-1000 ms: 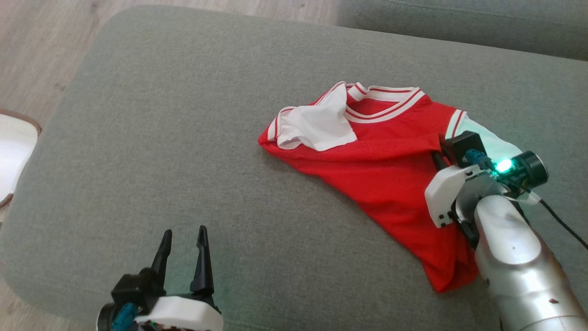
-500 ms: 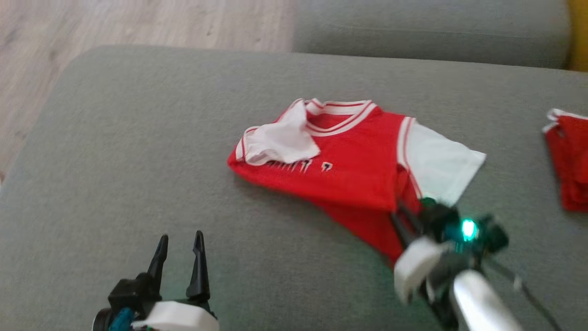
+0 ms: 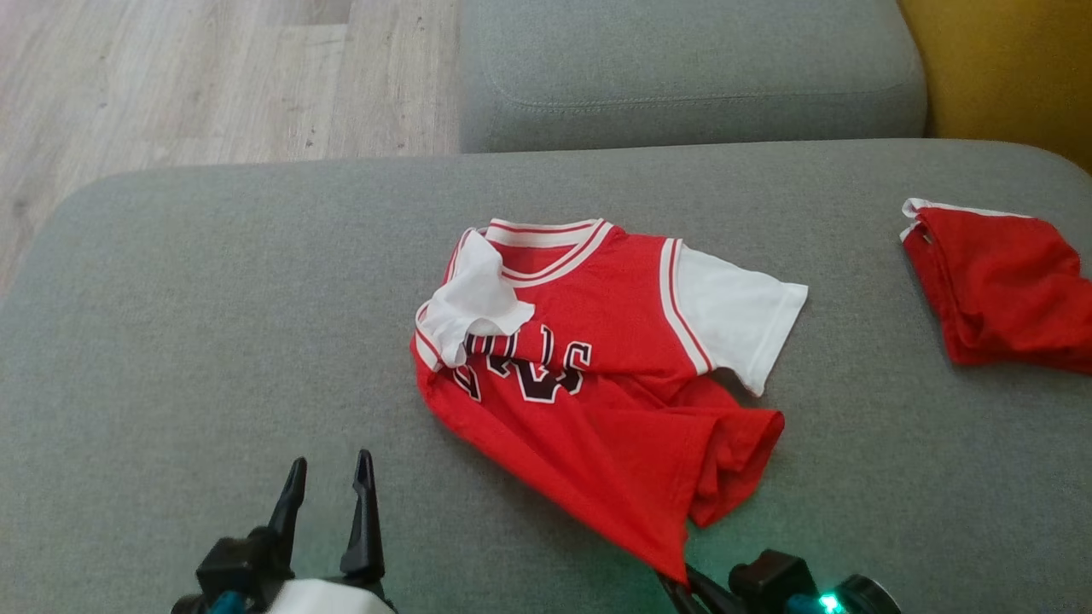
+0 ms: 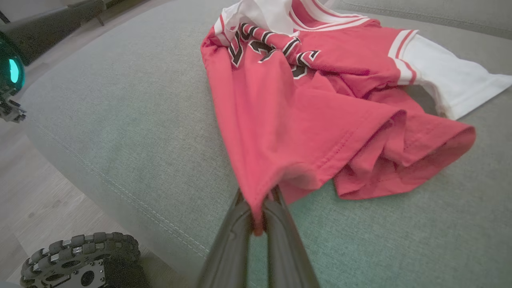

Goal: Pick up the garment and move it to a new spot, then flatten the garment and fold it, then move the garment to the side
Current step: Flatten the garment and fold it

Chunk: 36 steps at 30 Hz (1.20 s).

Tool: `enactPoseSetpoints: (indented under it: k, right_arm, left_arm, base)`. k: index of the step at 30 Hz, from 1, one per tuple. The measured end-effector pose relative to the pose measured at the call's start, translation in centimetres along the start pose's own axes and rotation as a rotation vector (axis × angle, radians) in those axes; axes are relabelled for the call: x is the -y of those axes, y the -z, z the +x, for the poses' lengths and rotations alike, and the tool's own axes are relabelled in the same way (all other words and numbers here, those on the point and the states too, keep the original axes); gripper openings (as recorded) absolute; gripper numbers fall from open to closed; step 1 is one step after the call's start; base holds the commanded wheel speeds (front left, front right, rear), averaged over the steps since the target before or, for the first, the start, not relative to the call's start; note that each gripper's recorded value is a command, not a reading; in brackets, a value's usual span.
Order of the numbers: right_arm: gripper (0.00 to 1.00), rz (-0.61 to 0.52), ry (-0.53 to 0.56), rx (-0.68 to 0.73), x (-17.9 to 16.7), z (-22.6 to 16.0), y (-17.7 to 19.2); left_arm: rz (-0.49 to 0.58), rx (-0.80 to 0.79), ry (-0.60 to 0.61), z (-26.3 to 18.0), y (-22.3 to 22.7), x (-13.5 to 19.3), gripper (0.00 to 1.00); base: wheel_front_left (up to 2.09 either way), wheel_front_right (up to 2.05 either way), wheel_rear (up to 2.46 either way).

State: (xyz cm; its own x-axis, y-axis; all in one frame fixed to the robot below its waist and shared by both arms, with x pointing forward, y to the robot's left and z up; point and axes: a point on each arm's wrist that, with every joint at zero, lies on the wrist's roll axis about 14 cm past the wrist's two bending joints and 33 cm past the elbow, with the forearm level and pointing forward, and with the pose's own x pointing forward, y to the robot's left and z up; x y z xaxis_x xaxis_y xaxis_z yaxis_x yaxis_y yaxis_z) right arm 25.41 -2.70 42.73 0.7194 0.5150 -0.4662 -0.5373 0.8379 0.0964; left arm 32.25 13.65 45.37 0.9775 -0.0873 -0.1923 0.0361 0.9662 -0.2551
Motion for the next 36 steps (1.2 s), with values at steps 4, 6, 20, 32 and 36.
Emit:
enactPoseSetpoints:
  k: [4,6,20,32,36]
  right_arm:
    - [1.0,-0.003,0.01,0.023,0.3,-0.2,-0.7]
    - [1.0,0.003,0.02,0.047,0.8,-0.2,-1.4]
    - [1.0,-0.097,0.222,0.118,9.9,1.4,-6.7]
    - [1.0,-0.211,0.193,-0.132,14.5,8.8,-4.4]
    - [1.0,-0.222,0.15,-0.247,14.4,10.2,-2.1]
  left_arm:
    - [0.002,-0.009,-0.003,-0.4,0.3,-0.1,1.0]
    - [0.005,-0.012,-0.011,-0.5,0.4,-0.4,1.0]
    - [-0.01,-0.002,-0.091,-1.7,0.2,-2.7,1.0]
    - [-0.038,-0.031,-0.189,-1.9,1.0,-5.1,1.0]
    - [-0.041,-0.037,-0.22,-2.0,1.2,-5.9,1.0]
  base:
    - [0.0,0.0,0.0]
    - [0.0,0.0,0.0]
    - [0.0,0.0,0.0]
    - [0.0,0.0,0.0]
    - [0.0,0.0,0.0]
